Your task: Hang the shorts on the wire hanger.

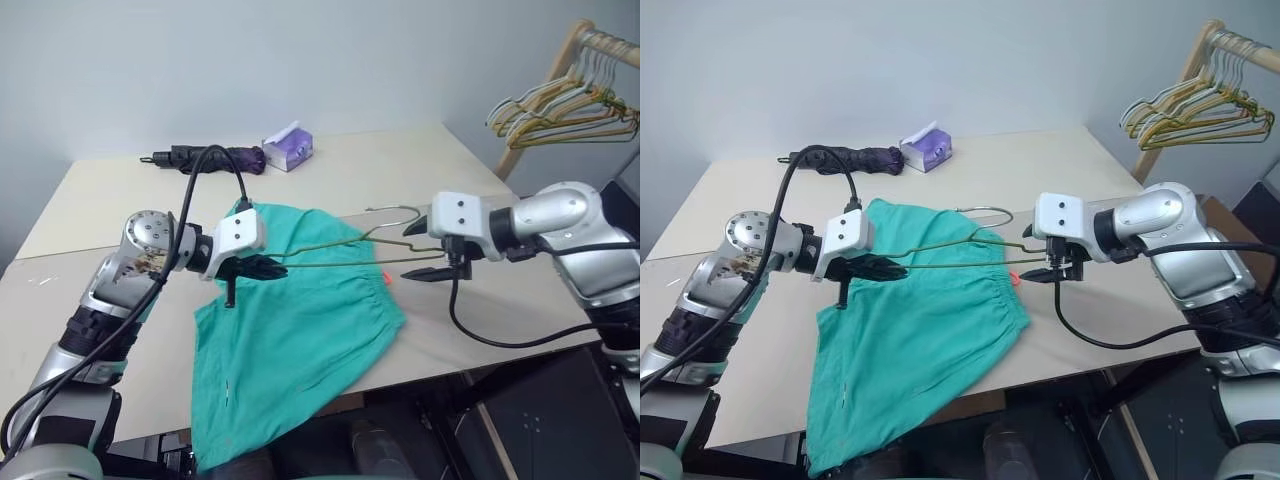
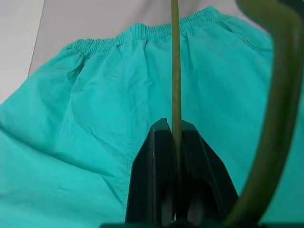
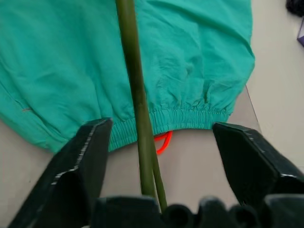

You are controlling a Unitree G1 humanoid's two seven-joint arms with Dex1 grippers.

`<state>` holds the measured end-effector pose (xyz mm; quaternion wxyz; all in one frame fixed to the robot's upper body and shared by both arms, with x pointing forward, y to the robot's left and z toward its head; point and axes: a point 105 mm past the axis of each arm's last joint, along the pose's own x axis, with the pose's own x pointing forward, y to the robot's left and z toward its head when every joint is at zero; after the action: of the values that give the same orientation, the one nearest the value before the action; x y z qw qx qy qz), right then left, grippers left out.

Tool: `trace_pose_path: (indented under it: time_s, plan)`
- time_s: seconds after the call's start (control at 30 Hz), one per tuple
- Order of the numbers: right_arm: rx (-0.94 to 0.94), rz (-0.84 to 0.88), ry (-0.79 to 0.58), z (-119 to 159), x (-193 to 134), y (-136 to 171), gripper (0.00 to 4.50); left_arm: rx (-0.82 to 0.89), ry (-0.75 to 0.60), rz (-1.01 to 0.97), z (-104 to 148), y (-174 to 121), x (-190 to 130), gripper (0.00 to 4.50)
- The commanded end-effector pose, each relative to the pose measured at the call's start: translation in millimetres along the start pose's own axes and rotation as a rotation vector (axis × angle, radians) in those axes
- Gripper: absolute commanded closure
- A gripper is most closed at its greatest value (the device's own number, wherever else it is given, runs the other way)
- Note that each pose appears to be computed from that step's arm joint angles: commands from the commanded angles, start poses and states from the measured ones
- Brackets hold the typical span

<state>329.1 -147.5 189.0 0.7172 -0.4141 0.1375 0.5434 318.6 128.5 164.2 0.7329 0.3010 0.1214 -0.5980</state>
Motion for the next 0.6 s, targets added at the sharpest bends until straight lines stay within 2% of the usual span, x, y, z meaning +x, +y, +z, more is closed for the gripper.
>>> trace_pose_path:
  time_s: [0.03, 0.27, 0.53, 0.6]
  plan:
    - [-0.033, -0.014, -0.001, 5, -9, -5, 1.94, 0.005, -0.044, 0.021, 10, 1, -7, 4.50]
    - [-0.022, -0.006, -0.032, 3, -9, -5, 4.47, 0.019, -0.039, 0.003, 11, -2, -9, 4.50]
    - [-0.049, 0.033, -0.082, 7, -19, 1, 4.47, 0.067, -0.055, -0.029, 9, -3, -15, 4.50]
    - [-0.050, 0.048, -0.098, 8, -23, 4, 4.50, 0.078, -0.127, -0.072, 12, -4, -23, 3.93]
